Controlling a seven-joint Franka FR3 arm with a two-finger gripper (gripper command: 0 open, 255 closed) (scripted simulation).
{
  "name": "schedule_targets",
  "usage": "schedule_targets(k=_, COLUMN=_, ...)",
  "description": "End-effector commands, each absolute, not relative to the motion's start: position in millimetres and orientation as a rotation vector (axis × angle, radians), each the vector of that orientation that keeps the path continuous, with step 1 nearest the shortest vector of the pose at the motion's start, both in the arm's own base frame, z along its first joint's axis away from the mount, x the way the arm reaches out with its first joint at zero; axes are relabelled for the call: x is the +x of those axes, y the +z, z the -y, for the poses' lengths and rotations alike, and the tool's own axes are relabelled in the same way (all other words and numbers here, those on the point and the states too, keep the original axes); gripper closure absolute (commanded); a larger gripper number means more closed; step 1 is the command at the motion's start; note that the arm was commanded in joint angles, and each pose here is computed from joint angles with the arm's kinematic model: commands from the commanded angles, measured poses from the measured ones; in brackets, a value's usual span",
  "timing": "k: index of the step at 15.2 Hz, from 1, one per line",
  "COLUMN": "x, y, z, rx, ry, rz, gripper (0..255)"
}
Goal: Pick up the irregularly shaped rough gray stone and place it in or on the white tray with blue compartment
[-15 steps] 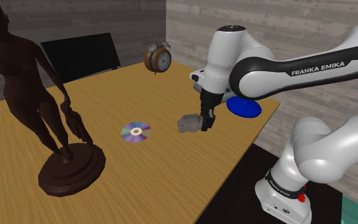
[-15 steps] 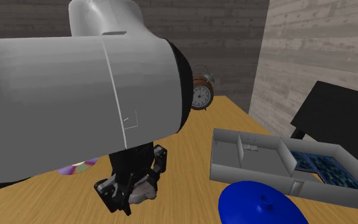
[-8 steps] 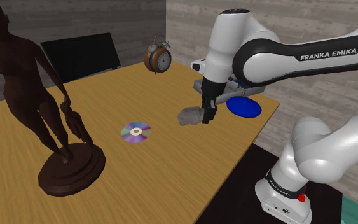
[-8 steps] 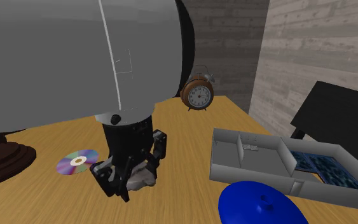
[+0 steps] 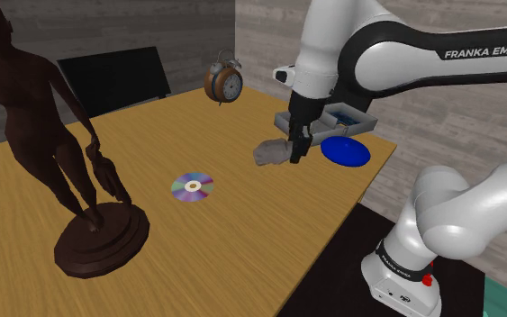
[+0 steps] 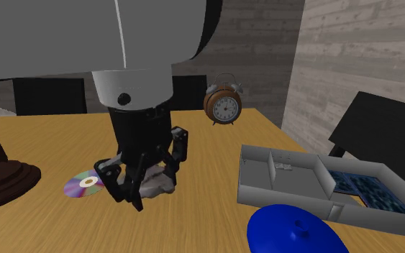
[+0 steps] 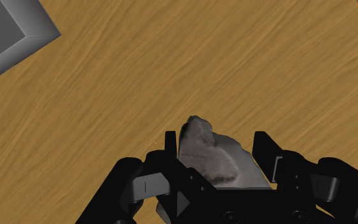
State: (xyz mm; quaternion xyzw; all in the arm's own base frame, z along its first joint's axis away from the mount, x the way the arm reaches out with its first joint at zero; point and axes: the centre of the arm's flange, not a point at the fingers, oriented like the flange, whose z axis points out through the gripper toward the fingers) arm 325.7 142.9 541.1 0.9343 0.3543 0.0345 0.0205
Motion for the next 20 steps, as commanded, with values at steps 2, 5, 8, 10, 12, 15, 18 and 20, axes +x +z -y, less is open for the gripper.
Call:
schedule_targets(k=2, x=327, y=558, z=-143, rx=2.897, ry=0.107, rz=-1.099, gripper=255)
schedule_targets(k=5, x=327, y=574, z=-143, rx=2.897, ry=0.107, rz=-1.099, gripper=255)
schedule_targets(k=8, x=330, y=576, z=-117, rx=2.897, ry=0.107, rz=-1.099, gripper=255)
schedule_targets(k=10, x=333, y=576, z=-91, rx=2.897, ry=0.107, rz=-1.099, gripper=255)
schedule_targets(k=12, x=336, y=576, z=-65, rx=2.897, ry=0.107, rz=-1.099, gripper=255)
schedule_targets(k=15, x=341, y=576, z=-25, rx=2.897, ry=0.107, rz=-1.099, gripper=255)
schedule_targets(k=18, x=346, y=576, z=14, rx=2.897, ry=0.107, rz=-1.099, gripper=255)
schedule_targets(k=20, x=349, y=576, z=40, rx=2.897, ry=0.107, rz=-1.099, gripper=255)
